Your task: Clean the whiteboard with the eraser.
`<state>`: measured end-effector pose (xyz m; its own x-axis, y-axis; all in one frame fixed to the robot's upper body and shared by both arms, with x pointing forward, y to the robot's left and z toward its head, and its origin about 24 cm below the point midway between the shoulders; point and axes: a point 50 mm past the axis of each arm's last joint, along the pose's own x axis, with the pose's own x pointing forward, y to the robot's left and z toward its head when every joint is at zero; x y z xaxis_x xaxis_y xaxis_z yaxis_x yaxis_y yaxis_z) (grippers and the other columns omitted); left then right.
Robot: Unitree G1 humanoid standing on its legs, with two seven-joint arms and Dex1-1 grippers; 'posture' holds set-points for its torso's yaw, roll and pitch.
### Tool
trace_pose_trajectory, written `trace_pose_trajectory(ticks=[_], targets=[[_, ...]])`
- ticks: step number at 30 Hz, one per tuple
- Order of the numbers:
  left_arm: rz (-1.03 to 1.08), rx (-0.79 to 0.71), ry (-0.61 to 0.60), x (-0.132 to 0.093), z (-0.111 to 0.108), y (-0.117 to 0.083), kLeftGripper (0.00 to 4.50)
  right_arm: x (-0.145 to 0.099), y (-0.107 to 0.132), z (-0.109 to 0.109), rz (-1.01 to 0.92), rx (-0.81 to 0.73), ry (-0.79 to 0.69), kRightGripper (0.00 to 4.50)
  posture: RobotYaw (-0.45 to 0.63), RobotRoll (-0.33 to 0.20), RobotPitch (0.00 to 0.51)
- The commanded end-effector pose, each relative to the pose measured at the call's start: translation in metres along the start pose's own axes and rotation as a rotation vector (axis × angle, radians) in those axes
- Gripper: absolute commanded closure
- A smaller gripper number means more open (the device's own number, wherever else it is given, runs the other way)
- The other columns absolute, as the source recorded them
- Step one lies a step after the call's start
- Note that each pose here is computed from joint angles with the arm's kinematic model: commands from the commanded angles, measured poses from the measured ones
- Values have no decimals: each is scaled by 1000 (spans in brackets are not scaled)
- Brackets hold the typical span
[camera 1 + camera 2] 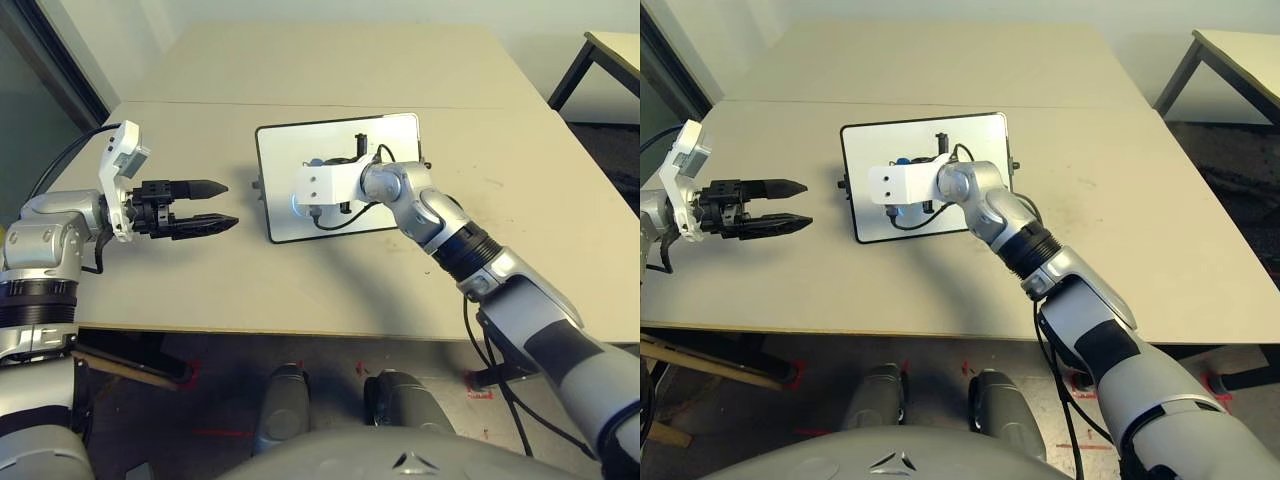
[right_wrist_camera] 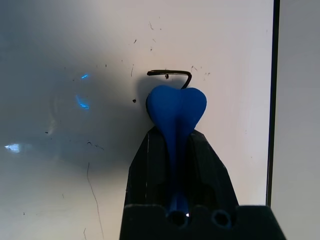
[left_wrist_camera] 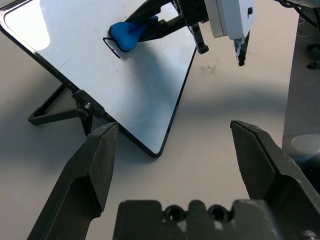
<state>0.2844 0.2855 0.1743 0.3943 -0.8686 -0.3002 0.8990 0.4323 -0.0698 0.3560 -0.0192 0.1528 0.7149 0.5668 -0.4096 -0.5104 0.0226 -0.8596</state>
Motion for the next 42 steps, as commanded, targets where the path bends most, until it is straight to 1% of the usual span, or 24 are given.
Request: trace_pose_trajectory(ticks=[1, 10, 15, 21, 25, 27, 28, 34, 42], targets=[[3, 21, -9, -2, 7, -1, 0, -5, -4, -14, -3, 0, 47, 4161, 285, 0, 33], [-10, 23, -8, 3, 7, 2, 0, -25, -12, -46, -25, 14, 143, 4161, 261, 0, 36], [-16, 24, -9, 5, 8, 3, 0, -29, -11, -51, -25, 13, 158, 4161, 258, 0, 35], [-18, 21, -1, 5, 8, 3, 0, -20, -5, -34, -7, -8, 109, 4161, 259, 0, 35], [-14, 16, 0, 2, 7, 2, 0, -9, -3, -13, 6, -27, 51, 4161, 269, 0, 35], [-12, 15, -1, 2, 7, 1, 0, -5, -1, -5, 13, -39, 32, 4161, 269, 0, 35], [-10, 15, -2, 1, 7, 1, 0, -3, -1, -2, 17, -49, 23, 4161, 286, 0, 35], [-6, 10, -4, 0, 7, -1, 0, 6, -1, 8, 23, -83, 3, 4161, 296, 0, 34], [-1, 9, -9, 0, 7, -3, 0, 12, 0, 12, 22, -107, -7, 4161, 298, 0, 33]])
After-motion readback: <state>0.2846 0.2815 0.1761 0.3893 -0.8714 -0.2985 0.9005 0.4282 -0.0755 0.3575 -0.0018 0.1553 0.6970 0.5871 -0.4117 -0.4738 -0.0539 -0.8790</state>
